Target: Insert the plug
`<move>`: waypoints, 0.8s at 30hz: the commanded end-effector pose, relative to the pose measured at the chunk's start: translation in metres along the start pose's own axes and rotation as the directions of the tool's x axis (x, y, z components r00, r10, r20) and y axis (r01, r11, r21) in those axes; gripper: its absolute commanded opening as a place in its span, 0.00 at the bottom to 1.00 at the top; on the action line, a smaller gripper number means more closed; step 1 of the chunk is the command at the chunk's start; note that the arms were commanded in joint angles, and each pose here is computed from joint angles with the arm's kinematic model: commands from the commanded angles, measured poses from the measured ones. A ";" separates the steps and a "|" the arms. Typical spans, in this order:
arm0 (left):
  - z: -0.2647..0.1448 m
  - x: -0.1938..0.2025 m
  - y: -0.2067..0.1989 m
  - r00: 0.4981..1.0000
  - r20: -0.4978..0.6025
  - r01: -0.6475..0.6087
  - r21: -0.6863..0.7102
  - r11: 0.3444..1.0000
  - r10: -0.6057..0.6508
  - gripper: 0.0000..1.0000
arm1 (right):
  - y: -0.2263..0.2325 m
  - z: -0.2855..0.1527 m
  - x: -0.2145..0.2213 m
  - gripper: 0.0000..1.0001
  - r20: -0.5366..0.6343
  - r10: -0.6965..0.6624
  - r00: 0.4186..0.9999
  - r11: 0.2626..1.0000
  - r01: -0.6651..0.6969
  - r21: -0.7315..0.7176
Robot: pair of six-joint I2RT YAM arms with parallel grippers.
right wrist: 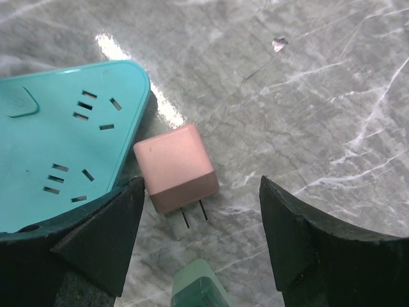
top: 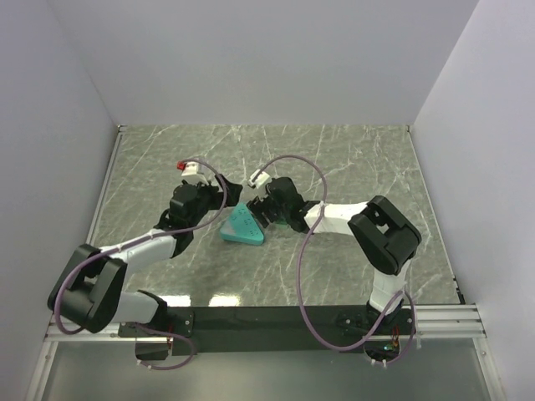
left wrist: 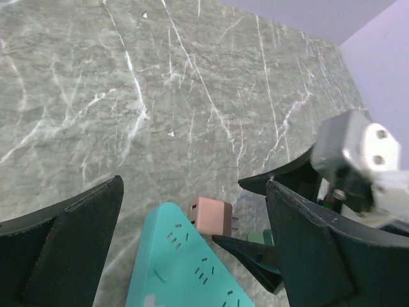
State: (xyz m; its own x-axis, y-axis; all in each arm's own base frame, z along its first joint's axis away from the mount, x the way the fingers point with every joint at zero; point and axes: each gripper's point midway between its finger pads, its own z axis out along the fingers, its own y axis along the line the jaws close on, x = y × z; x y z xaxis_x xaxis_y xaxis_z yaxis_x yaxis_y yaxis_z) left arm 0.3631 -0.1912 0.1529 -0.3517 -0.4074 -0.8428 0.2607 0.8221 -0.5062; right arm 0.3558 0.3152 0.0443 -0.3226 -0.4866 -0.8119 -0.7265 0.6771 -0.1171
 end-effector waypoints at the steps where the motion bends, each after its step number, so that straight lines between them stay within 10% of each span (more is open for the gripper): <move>1: -0.013 -0.006 0.004 0.999 0.022 -0.033 -0.026 0.999 0.034 1.00 | -0.002 0.003 -0.011 0.79 -0.008 -0.037 0.999 0.999 0.037 -0.011; 18: -0.035 -0.019 -0.006 0.996 0.067 -0.056 0.020 0.998 0.055 0.99 | 0.017 0.024 -0.014 0.72 -0.041 -0.085 0.996 0.990 0.079 -0.120; 24: -0.039 -0.020 -0.012 0.995 0.071 -0.070 0.056 0.996 0.066 0.99 | 0.028 0.034 -0.010 0.47 -0.069 -0.079 0.995 0.982 0.065 -0.178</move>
State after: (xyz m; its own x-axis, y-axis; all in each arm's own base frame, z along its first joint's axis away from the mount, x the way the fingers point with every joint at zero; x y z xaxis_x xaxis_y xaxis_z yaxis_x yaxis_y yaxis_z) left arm 0.3366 -0.1735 0.1708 -0.3017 -0.3936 -0.8684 0.2770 0.8354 -0.4748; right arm 0.3593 0.3439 0.0281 -0.3140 -0.5716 -0.7581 -0.8182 0.5679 -0.0893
